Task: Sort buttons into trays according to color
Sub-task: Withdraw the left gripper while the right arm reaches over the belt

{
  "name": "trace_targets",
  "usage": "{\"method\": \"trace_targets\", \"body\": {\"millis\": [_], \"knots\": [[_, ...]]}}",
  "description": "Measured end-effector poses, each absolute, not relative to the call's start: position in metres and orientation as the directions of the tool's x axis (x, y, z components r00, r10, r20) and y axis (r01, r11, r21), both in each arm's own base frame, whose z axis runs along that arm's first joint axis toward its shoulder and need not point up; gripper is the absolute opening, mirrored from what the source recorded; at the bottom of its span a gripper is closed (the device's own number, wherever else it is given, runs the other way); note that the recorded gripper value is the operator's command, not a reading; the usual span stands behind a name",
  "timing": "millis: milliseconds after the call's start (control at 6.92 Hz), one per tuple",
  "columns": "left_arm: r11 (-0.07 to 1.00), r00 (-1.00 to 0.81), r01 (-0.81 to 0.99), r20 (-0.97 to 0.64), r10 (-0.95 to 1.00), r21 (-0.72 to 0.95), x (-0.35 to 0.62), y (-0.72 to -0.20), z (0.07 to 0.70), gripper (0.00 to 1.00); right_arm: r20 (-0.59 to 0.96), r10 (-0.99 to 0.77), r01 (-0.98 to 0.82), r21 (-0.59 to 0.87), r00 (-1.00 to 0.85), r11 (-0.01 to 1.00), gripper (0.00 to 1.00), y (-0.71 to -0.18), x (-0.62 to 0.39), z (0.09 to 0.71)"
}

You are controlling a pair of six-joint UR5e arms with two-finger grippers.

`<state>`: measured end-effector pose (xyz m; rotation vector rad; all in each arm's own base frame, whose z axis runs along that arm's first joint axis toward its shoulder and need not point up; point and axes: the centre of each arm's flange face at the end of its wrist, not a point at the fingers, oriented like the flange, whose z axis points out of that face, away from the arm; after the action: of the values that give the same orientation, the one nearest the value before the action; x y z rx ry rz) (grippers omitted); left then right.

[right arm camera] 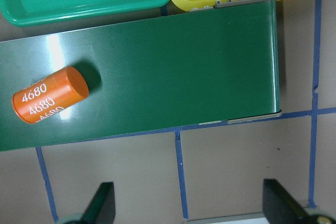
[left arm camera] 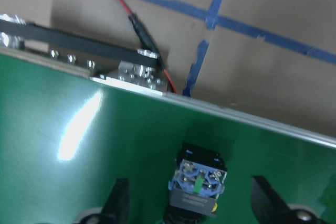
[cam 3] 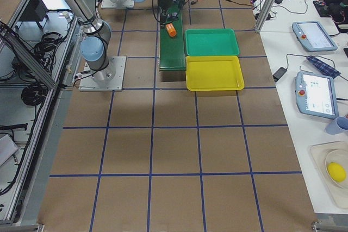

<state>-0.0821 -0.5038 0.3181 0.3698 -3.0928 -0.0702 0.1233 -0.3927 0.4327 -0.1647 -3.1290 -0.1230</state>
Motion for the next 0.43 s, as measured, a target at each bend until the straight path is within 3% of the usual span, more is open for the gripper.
{"method": "trace_targets", "body": {"millis": [434], "knots": [[0.998,-0.998,0.040,0.048,0.038,0.042,0.095,-0.559,0.301,1.00,-0.003,0.097,0.097,0.033,-0.995,0.995,1.00,-0.412,0.126,0.420]]}}
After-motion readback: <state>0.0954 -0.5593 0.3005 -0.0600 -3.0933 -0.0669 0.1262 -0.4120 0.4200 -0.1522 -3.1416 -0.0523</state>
